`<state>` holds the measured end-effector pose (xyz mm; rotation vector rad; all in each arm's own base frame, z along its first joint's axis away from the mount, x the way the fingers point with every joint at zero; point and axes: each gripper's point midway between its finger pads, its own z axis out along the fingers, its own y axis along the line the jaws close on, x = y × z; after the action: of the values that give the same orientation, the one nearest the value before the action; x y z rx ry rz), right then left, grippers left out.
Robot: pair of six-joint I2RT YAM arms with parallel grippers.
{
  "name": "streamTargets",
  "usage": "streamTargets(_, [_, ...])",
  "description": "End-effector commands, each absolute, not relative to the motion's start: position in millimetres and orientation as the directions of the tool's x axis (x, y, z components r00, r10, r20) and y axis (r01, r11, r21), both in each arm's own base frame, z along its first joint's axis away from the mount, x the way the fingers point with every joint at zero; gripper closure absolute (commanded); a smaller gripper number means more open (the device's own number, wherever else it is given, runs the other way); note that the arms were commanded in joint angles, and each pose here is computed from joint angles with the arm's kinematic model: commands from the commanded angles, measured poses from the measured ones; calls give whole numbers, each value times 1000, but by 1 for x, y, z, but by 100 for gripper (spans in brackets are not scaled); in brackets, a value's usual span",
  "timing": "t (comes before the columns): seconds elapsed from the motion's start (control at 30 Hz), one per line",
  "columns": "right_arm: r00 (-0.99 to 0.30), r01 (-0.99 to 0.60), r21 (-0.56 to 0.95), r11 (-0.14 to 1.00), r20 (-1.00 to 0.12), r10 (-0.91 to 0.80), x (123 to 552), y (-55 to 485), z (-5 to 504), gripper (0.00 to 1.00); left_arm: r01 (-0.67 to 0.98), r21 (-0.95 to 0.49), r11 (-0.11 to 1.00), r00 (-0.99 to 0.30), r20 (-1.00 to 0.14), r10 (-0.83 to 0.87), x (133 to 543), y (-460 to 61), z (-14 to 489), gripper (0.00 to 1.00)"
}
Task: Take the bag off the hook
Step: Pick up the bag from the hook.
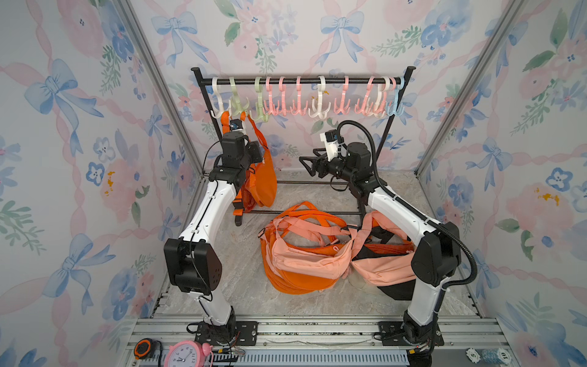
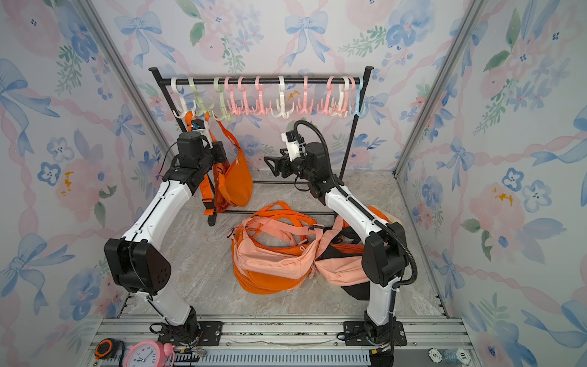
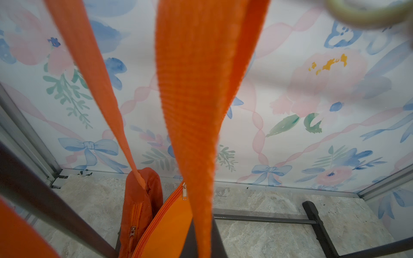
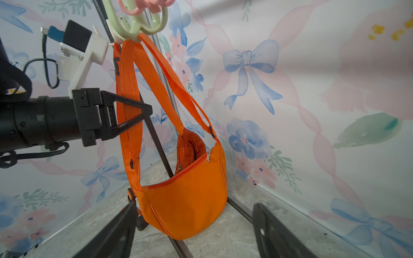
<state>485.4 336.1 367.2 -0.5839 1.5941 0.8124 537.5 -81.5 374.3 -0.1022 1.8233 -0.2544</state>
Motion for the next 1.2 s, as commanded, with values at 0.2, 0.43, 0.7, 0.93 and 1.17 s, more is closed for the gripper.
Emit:
streamTargets(0.2, [-188, -738, 216, 639, -976, 113, 487, 309, 364, 19, 240, -177, 955, -223, -967, -123, 530, -162, 413, 100])
streamTargets(0.43, [-167, -736, 207, 645, -978, 123, 489, 295, 369, 18, 357, -155, 921, -233, -970, -73, 532, -236, 420, 100])
streamTargets(0.7, [-140, -758, 185, 626, -983, 121, 503, 294, 381, 18, 428, -141, 893, -211, -976, -53, 498, -249, 448, 100])
streamTargets(0.93, [-123, -783, 167, 599, -986, 114, 501, 299, 392, 18, 397, -113, 911, -250, -968, -11, 468, -222, 428, 100])
streamTargets(1.17, [-125, -818, 181, 546, -983, 138, 506, 323, 393, 17, 334, -102, 937, -261, -965, -12, 448, -182, 405, 100])
